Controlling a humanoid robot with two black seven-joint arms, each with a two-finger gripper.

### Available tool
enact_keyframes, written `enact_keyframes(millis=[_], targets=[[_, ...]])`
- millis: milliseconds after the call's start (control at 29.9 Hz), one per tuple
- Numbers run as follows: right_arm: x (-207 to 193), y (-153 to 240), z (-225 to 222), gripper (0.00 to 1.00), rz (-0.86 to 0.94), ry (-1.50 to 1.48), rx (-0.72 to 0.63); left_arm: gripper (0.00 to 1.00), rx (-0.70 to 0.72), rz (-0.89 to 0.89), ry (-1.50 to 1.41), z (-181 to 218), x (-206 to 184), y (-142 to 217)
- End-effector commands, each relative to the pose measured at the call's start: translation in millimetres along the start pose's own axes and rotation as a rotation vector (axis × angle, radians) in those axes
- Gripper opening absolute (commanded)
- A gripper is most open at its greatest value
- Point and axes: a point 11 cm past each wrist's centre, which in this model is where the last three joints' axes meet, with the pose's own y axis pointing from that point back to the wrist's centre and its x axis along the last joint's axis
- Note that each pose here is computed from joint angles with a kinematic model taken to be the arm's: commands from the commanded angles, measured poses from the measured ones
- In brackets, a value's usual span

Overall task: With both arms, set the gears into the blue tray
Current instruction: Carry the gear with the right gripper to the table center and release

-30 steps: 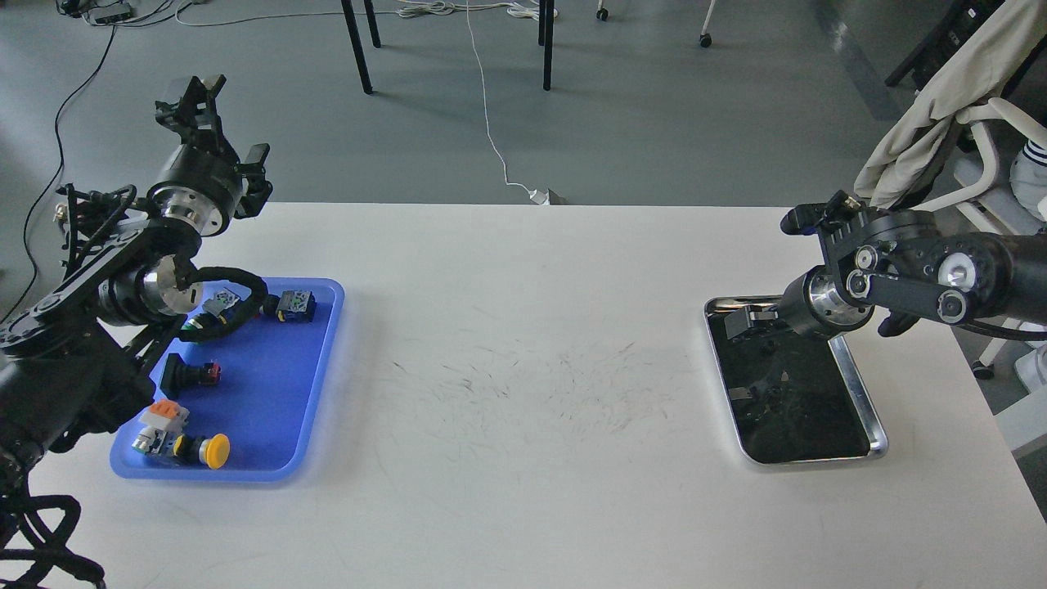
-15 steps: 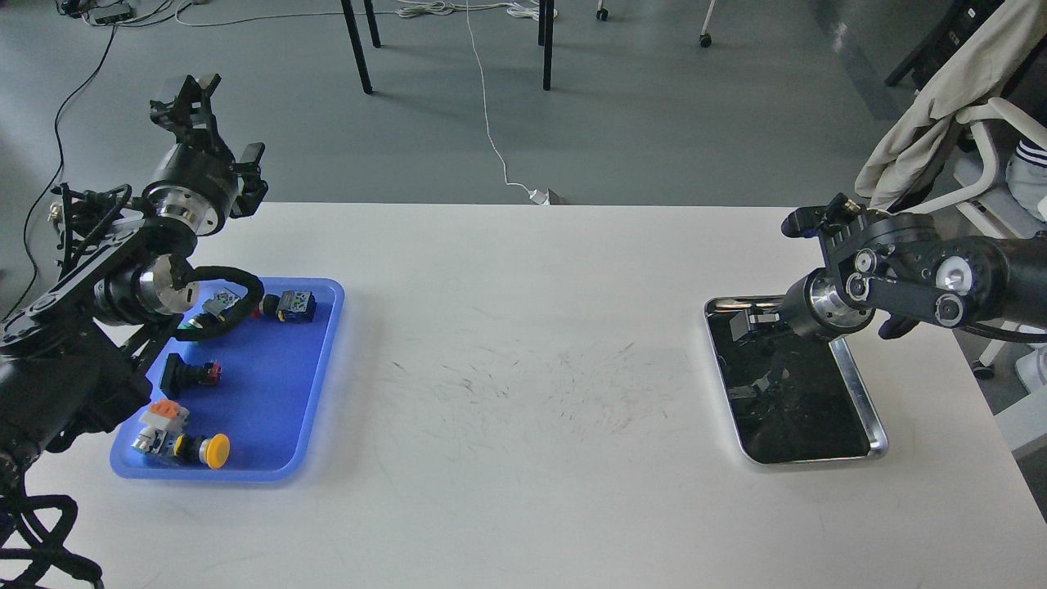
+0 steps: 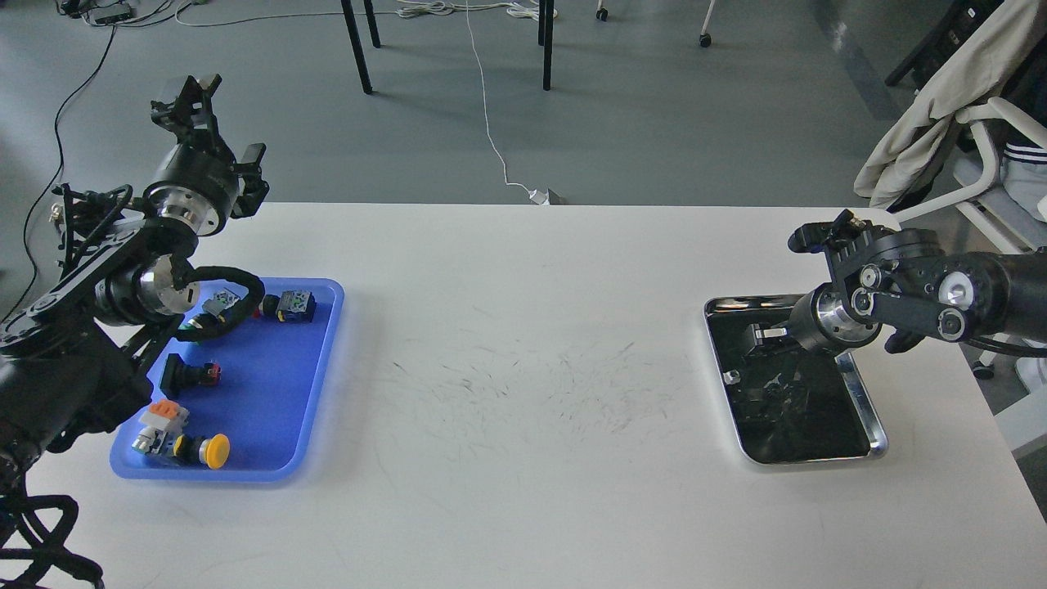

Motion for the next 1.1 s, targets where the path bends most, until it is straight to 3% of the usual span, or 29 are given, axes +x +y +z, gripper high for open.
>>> enact_keyframes(millis=[0,100,167,401,502,769,903,1003,1070], targets=[[1,1,-1,0.29,0.003,0.005,0.001,0.98,0.000,0.002,-0.001,0,1,0],[2,1,-2,0.09,0.004,0.006,0.003,0.98,0.000,0.004,-0.002,0,2,0],[2,1,-2,0.03,0.004,0.006,0.003,0.98,-0.001,0.004,-0.001,1,2,0],[10,8,-7,0.01,0.022,0.007,0.019,0.98,-0.005,0.012,-0.007,4,7,1],[36,35,-26,0.01,0.081,0.022,0.066,0.98,-0.006,0.014,-0.009,5,8,1],[77,126,-157,0.01,0.142,-0.009,0.451,0.98,-0.008,0.020,-0.015,7,12,1],[52,121,-243,0.01,0.063,0.036,0.624,0.98,-0.011,0.025,-0.015,9,13,1],[15,92,-300,0.02,0.018,0.072,0.693,0.98,-0.012,0.025,-0.015,9,14,1],[17,76,-299,0.02,0.042,0.022,0.704,0.98,-0.012,0.026,-0.016,9,14,1]])
